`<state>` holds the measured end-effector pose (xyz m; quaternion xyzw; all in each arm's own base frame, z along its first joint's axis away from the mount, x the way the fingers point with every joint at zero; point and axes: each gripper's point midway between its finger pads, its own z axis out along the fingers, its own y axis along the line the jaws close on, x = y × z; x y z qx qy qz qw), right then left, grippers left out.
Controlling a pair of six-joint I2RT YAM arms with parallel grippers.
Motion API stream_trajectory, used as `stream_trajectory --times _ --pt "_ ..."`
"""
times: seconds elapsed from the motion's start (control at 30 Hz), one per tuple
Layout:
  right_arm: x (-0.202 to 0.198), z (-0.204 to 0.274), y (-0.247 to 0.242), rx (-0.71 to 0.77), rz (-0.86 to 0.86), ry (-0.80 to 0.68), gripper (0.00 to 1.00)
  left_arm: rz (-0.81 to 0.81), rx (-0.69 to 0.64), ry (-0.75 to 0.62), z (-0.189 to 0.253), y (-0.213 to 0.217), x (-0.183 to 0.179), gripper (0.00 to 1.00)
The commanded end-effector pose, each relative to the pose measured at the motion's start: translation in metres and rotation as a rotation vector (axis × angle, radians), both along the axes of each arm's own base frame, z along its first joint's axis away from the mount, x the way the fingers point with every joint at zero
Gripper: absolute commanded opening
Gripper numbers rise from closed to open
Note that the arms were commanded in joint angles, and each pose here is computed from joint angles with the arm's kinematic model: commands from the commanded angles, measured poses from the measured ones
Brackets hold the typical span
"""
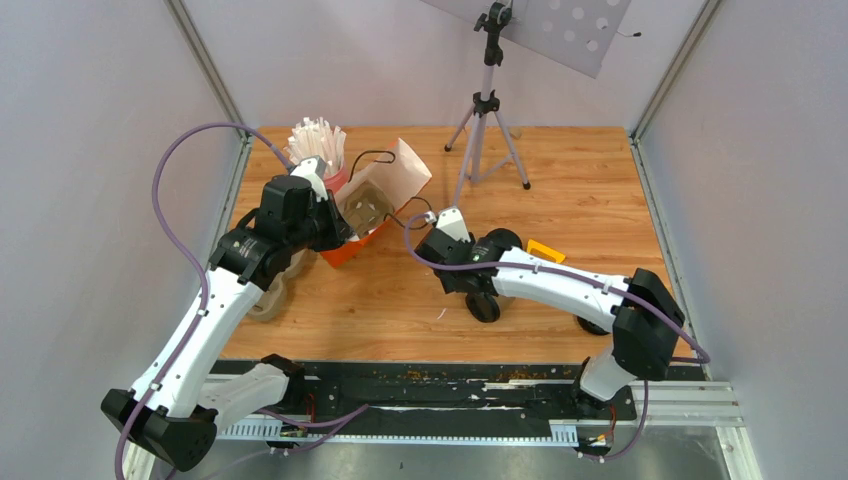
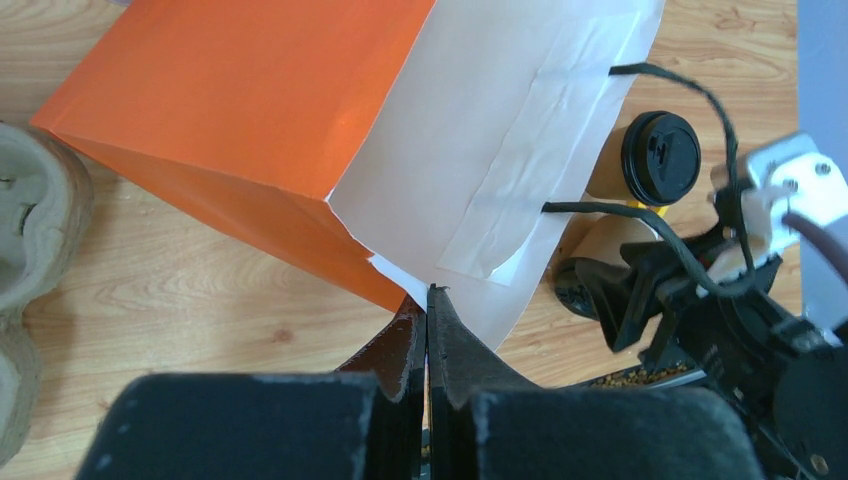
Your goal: Pack the takeout coffee
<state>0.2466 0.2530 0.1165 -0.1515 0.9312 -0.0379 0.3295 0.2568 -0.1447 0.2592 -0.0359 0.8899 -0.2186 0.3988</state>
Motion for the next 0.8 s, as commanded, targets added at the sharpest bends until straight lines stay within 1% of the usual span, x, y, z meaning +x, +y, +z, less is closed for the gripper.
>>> stream_trajectory --times 0.0,0.1,0.2,0.37,0.47,0.57,0.77 --pt "-0.020 0.021 0.004 -0.002 0.173 -0.020 0.48 -0.002 -0.012 -0.063 0.015 0.000 0.005 0.00" --pt "-0.032 0.022 -0.012 -0.046 0.204 0.017 0.56 -0.004 -0.015 -0.063 0.014 -0.001 0.005 0.00" --pt "-0.045 0.021 -0.024 -0.063 0.211 0.067 0.58 -0.005 -0.018 -0.065 0.015 -0.002 0.005 0.00" --pt "-0.064 0.015 -0.044 -0.107 0.177 0.157 0.59 -0.007 -0.021 -0.065 0.014 -0.003 0.007 0.00" --pt "-0.072 0.006 -0.057 -0.174 0.168 0.205 0.57 -0.009 -0.025 -0.065 0.014 -0.004 0.008 0.00" --pt "-0.079 -0.002 -0.065 -0.207 0.156 0.245 0.55 -0.003 -0.009 -0.063 0.013 -0.002 0.009 0.00" --pt "-0.088 -0.014 -0.080 -0.255 0.139 0.282 0.54 -0.001 -0.005 -0.062 0.013 -0.002 0.011 0.00"
